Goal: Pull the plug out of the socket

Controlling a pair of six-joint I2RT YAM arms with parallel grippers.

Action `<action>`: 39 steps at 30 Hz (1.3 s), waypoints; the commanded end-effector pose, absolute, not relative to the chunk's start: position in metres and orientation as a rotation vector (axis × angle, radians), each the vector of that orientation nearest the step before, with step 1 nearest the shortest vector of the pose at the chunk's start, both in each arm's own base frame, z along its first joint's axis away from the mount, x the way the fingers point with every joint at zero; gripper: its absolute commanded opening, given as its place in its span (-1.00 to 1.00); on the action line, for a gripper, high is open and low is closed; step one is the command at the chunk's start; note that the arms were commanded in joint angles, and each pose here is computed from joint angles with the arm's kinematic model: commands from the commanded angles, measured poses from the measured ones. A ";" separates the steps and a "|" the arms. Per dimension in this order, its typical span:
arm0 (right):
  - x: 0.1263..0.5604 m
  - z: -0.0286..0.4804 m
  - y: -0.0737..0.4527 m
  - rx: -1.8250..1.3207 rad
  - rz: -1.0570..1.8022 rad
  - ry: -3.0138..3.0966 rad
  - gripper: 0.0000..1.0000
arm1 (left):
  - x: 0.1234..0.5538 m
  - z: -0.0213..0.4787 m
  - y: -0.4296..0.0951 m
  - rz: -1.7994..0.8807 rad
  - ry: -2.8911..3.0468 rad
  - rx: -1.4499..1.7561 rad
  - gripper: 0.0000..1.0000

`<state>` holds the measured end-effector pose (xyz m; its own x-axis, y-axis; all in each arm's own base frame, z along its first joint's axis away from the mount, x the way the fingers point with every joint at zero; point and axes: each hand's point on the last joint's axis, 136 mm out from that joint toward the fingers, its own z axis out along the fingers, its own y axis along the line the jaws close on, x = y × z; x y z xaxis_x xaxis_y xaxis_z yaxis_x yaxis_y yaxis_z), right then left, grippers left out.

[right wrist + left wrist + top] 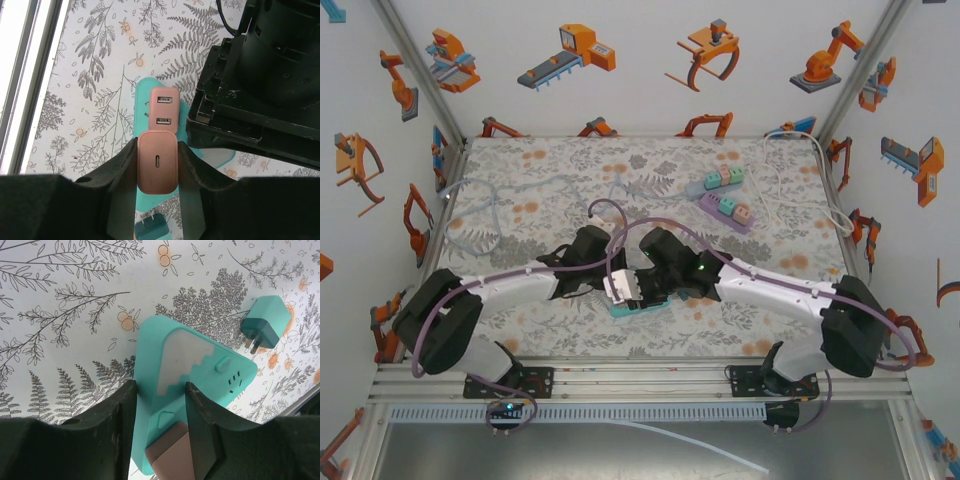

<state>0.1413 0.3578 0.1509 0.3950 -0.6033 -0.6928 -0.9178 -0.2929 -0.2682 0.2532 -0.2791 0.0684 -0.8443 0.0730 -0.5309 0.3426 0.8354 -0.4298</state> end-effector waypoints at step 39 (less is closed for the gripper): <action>0.312 0.098 0.118 0.318 0.863 2.303 -0.67 | 0.206 0.230 -0.254 -0.846 1.977 0.758 0.52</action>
<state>0.3099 0.1111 0.0960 -0.7603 0.3930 -0.5173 0.0042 0.7992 0.6011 0.2047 -0.2558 0.2338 -0.4854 0.1731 -0.8570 0.7510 0.5843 -0.3074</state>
